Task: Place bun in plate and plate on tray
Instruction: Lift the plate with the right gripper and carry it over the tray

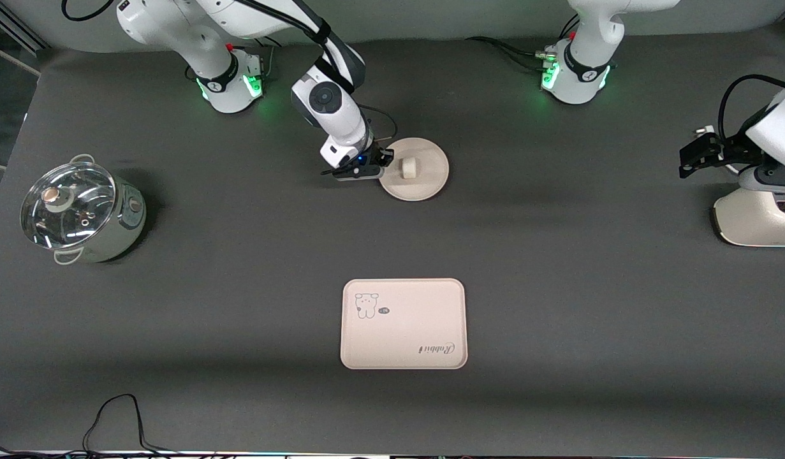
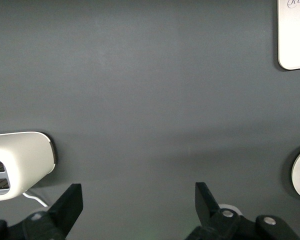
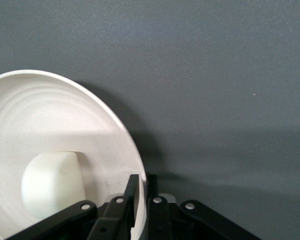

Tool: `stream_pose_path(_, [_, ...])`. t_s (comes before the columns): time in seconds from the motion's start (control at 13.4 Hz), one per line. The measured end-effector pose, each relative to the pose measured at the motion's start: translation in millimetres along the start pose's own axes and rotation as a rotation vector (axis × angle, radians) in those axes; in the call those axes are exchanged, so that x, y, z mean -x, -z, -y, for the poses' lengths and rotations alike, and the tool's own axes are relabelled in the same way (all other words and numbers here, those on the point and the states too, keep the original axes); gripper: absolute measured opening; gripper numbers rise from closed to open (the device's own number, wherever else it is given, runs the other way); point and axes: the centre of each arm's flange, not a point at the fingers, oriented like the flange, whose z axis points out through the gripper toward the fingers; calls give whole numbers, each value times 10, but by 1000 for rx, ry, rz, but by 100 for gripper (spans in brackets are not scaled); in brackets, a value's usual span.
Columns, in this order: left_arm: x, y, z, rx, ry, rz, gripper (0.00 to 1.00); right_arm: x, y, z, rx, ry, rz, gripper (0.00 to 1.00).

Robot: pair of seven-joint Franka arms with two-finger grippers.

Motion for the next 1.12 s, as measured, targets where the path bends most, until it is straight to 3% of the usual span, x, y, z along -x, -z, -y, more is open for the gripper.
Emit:
stream_pose_path(0.3, [5, -6, 3, 1, 1, 5, 100, -22, 8, -2, 0, 30, -4, 4])
stream_pose_path(0.67, [11, -11, 4, 2, 1, 10, 100, -183, 92, -38, -12, 49, -35, 4])
stream_pose_path(0.9, [11, -11, 4, 2, -2, 10, 100, -282, 346, 32, -34, 62, -65, 4])
stream_pose_path(1.12, [14, -5, 5, 2, -3, 9, 100, -313, 791, 159, -13, 76, -36, 4])
